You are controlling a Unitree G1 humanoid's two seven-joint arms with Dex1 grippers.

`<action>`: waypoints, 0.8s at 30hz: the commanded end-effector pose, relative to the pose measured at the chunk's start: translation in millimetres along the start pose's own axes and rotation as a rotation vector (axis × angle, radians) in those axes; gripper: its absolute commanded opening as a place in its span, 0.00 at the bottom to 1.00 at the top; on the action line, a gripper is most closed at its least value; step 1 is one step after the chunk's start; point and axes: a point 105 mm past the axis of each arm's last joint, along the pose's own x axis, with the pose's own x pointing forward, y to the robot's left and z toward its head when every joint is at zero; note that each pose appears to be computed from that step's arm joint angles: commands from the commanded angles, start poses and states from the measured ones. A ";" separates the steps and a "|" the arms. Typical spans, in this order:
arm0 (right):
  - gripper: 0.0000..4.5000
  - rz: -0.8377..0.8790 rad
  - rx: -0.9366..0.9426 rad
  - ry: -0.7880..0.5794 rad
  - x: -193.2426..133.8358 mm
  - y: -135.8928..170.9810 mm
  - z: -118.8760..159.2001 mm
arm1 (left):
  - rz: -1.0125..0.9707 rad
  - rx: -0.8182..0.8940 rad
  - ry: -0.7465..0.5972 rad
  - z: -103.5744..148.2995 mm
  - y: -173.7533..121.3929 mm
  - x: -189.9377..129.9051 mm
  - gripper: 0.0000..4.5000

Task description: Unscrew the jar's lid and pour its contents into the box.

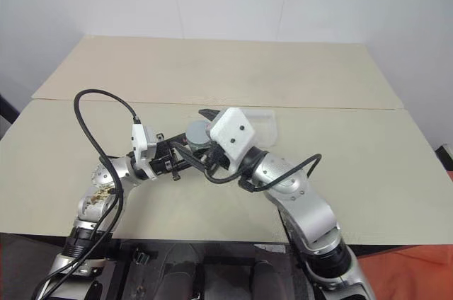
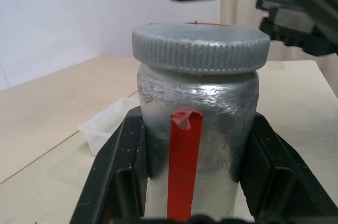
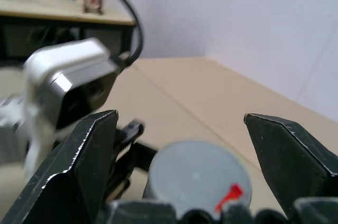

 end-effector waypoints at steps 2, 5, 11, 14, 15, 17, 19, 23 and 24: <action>0.99 -0.053 -0.081 -0.012 2.3 -10.3 4.7 | -0.012 0.047 -0.036 11.8 -1.0 2.8 0.43; 0.99 -0.045 -0.086 -0.002 2.2 -11.1 1.9 | -0.004 0.050 -0.040 13.4 0.1 2.0 0.43; 0.99 -0.054 -0.059 0.000 -1.9 -15.5 0.7 | 0.006 0.054 -0.041 13.9 0.5 -1.7 0.43; 0.99 -0.051 -0.068 -0.001 -6.3 -16.0 1.3 | 0.013 0.048 -0.038 12.3 0.4 -4.3 0.43; 0.99 -0.054 -0.065 -0.002 -7.9 -16.8 1.5 | 0.018 0.045 -0.039 11.6 1.2 -5.0 0.43; 0.99 -0.059 -0.060 -0.002 -10.8 -18.5 1.0 | 0.023 0.043 -0.039 10.0 3.0 -5.8 0.43; 0.99 -0.064 -0.056 0.003 -13.0 -19.8 -0.2 | 0.026 0.042 -0.040 9.1 4.3 -6.6 0.43; 0.99 -0.078 -0.058 0.015 -17.6 -23.1 -2.5 | 0.032 0.042 -0.037 6.6 8.4 -8.9 0.43; 0.99 -0.082 -0.059 0.018 -18.9 -23.9 -3.0 | 0.034 0.043 -0.035 5.8 9.4 -9.6 0.43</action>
